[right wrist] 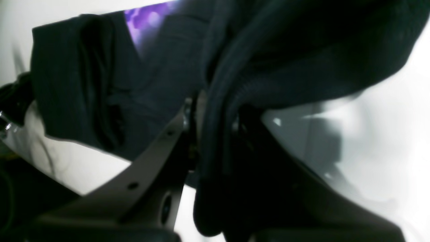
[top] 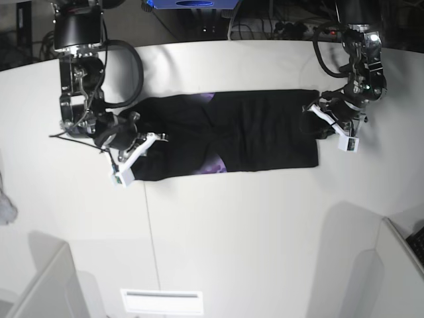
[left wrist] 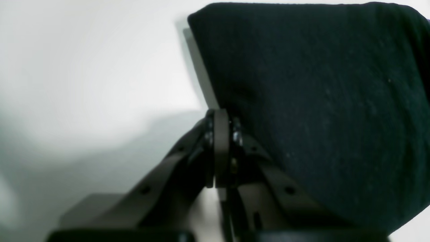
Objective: Fold the T-shirt properly
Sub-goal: 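Fold the strip end with the right gripper over toward the left gripper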
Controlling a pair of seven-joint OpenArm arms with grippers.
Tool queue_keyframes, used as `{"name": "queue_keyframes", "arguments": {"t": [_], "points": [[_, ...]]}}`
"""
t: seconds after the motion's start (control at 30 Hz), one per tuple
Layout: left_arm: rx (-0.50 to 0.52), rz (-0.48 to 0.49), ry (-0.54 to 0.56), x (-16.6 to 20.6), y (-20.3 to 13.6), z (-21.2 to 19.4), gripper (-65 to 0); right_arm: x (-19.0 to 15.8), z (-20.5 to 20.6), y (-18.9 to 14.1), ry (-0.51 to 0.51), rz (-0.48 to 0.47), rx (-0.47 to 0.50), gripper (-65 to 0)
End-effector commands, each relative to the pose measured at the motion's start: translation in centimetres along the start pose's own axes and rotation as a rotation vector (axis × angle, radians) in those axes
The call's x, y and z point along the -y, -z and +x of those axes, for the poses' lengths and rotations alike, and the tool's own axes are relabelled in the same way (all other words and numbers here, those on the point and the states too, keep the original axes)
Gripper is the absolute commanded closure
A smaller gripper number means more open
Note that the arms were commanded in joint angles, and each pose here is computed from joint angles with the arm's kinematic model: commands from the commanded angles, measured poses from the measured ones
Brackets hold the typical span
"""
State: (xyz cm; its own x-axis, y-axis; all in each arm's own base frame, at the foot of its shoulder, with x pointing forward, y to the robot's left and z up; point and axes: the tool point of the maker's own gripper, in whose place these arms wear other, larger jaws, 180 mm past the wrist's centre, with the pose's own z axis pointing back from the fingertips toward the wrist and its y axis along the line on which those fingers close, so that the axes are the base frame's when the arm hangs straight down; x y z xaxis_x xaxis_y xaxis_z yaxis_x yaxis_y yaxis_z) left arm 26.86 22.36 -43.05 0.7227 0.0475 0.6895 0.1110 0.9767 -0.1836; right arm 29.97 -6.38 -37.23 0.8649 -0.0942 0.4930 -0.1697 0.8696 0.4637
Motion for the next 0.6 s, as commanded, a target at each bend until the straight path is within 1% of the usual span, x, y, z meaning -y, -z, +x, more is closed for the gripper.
{"name": "queue_keyframes", "arguments": {"t": [0.0, 0.17, 0.33, 0.5, 0.57], "points": [[-0.046, 0.01, 0.028, 0.0, -0.3, -0.6, 0.0, -1.6, 1.6, -0.4, -0.017, 0.04, 0.049, 0.0], [-0.025, 0.006, 0.061, 0.6, -1.1, 0.0, 0.0, -5.5, 1.5, -0.1, -0.01, 0.123, 0.073, 0.0], [-0.029, 0.006, 0.057, 0.5, -0.9, -0.1, 0.0, -7.7, 1.4, 0.4, 0.017, 0.174, 0.079, 0.0], [-0.026, 0.006, 0.058, 0.5, -0.9, 0.1, 0.0, -11.4, 1.2, 0.1, -0.038, 0.244, 0.081, 0.0], [-0.026, 0.006, 0.058, 0.5, -0.9, 0.1, 0.0, -12.8, 1.1, 0.0, -0.02, 0.265, 0.08, 0.0]]}}
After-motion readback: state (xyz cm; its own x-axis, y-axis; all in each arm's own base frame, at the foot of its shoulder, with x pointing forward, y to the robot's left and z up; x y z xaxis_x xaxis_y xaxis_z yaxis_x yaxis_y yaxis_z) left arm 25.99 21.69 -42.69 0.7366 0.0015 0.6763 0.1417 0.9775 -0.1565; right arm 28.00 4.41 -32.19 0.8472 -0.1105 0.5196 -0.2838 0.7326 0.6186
